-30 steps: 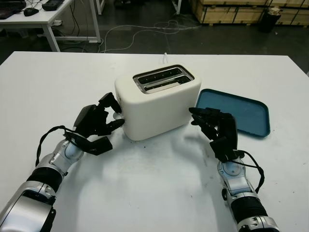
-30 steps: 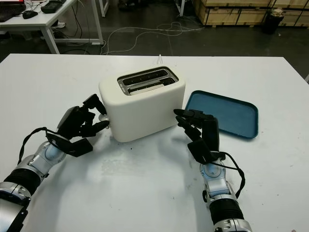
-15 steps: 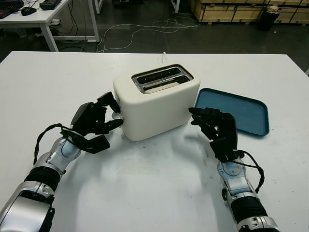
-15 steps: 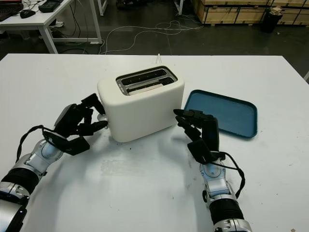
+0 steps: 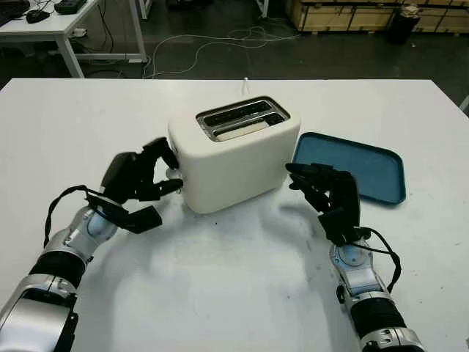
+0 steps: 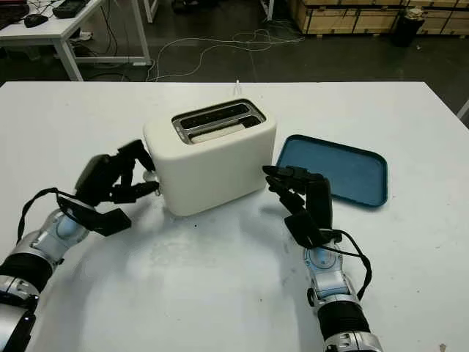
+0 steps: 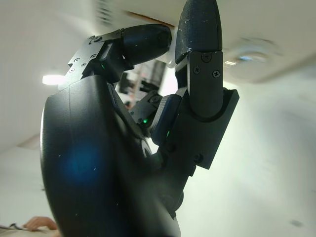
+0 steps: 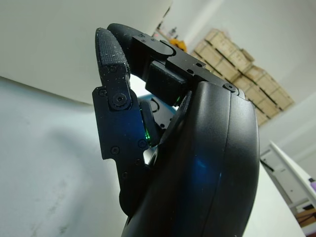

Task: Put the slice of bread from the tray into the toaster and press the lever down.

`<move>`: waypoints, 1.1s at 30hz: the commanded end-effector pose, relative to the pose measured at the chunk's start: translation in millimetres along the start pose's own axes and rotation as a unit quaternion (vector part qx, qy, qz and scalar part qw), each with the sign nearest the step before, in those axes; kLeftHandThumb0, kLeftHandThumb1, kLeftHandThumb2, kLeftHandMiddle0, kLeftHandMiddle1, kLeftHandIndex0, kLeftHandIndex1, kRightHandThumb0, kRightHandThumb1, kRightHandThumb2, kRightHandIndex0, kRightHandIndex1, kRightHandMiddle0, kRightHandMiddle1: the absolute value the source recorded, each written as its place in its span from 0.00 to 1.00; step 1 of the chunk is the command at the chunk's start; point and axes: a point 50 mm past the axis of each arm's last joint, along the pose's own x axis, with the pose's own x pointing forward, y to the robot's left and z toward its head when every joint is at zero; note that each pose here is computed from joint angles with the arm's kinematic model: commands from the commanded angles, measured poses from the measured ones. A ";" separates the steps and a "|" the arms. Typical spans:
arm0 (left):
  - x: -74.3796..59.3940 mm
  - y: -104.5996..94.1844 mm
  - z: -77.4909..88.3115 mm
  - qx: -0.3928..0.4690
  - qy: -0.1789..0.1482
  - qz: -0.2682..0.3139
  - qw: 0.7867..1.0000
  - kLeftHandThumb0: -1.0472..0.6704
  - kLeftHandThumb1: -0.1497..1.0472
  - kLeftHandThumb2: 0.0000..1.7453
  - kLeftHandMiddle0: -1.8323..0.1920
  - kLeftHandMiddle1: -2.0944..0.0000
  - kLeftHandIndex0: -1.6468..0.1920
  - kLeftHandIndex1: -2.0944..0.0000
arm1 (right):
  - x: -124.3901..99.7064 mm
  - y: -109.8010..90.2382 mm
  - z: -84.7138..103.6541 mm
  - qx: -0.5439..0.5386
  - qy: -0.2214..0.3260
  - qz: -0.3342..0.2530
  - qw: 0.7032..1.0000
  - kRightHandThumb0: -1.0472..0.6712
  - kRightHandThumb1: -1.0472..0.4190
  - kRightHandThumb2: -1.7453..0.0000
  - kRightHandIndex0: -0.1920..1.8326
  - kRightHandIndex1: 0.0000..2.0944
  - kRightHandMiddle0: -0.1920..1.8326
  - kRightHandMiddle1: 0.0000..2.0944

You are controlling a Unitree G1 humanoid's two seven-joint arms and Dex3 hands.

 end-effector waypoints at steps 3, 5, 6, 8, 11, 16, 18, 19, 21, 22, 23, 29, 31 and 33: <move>2.5 37.0 -5.8 0.020 0.012 0.071 0.997 0.18 0.89 0.36 0.37 0.17 0.44 0.17 | 8.2 -4.7 7.6 -0.004 -0.020 -0.007 1.000 0.30 0.09 0.98 0.59 0.44 0.69 0.00; 0.0 40.4 -5.5 0.020 0.009 0.076 0.997 0.16 0.89 0.37 0.37 0.17 0.44 0.17 | 9.8 -8.3 8.8 -0.008 -0.026 -0.010 1.000 0.31 0.09 0.98 0.59 0.44 0.69 0.00; -1.1 41.7 -5.5 0.020 0.009 0.078 0.997 0.15 0.89 0.37 0.37 0.17 0.44 0.17 | 10.5 -10.1 9.3 -0.009 -0.028 -0.012 0.999 0.31 0.09 0.98 0.58 0.44 0.68 0.00; -3.0 43.7 -6.1 0.021 0.012 0.080 0.996 0.13 0.89 0.39 0.37 0.17 0.45 0.17 | 12.0 -13.8 10.1 -0.016 -0.034 -0.014 0.999 0.32 0.09 0.97 0.56 0.45 0.68 0.00; -5.4 44.8 -7.2 0.026 0.016 0.082 0.996 0.10 0.89 0.41 0.36 0.17 0.45 0.17 | 14.8 -19.2 11.3 -0.026 -0.041 -0.013 0.999 0.32 0.09 0.96 0.55 0.45 0.67 0.00; -7.3 44.4 -8.3 0.030 0.022 0.079 0.996 0.07 0.89 0.41 0.35 0.17 0.43 0.17 | 18.3 -23.2 13.6 -0.033 -0.043 -0.015 0.998 0.32 0.09 0.96 0.55 0.46 0.67 0.00; -7.6 43.4 -8.4 0.029 0.023 0.077 0.996 0.06 0.89 0.42 0.35 0.17 0.42 0.17 | 18.7 -23.4 14.1 -0.032 -0.044 -0.016 0.998 0.33 0.09 0.96 0.55 0.46 0.67 0.00; -7.7 43.2 -8.4 0.029 0.022 0.076 0.996 0.06 0.89 0.42 0.35 0.17 0.42 0.17 | 18.8 -23.2 14.1 -0.031 -0.045 -0.016 0.998 0.33 0.09 0.96 0.55 0.46 0.67 0.00; -7.8 42.3 -7.5 0.023 0.020 0.075 0.997 0.05 0.89 0.42 0.36 0.17 0.43 0.17 | 18.3 -22.2 13.9 -0.031 -0.044 -0.015 0.998 0.33 0.09 0.96 0.55 0.46 0.67 0.00; -7.8 41.7 -6.9 0.017 0.019 0.073 0.997 0.05 0.89 0.40 0.38 0.17 0.47 0.17 | 18.0 -21.6 13.7 -0.032 -0.045 -0.015 0.998 0.32 0.09 0.97 0.55 0.47 0.67 0.00; -7.9 41.1 -6.2 0.013 0.017 0.070 0.997 0.05 0.89 0.38 0.40 0.17 0.53 0.17 | 17.7 -21.2 13.6 -0.032 -0.046 -0.014 0.998 0.33 0.09 0.97 0.55 0.47 0.67 0.00; -9.2 38.0 -0.5 -0.006 -0.011 0.059 0.998 0.08 0.89 0.23 0.53 0.17 0.71 0.30 | 15.7 -17.1 12.1 -0.027 -0.042 -0.011 0.999 0.33 0.09 0.97 0.56 0.46 0.68 0.00; -8.0 36.6 1.1 -0.005 -0.020 0.059 0.998 0.07 0.89 0.23 0.52 0.17 0.70 0.33 | 15.2 -15.6 11.3 -0.025 -0.040 -0.010 0.999 0.32 0.09 0.97 0.56 0.47 0.68 0.00; -6.6 34.6 2.8 -0.002 -0.028 0.059 0.998 0.07 0.89 0.21 0.47 0.17 0.70 0.34 | 14.4 -14.0 10.4 -0.023 -0.037 -0.009 0.999 0.32 0.09 0.97 0.57 0.46 0.68 0.00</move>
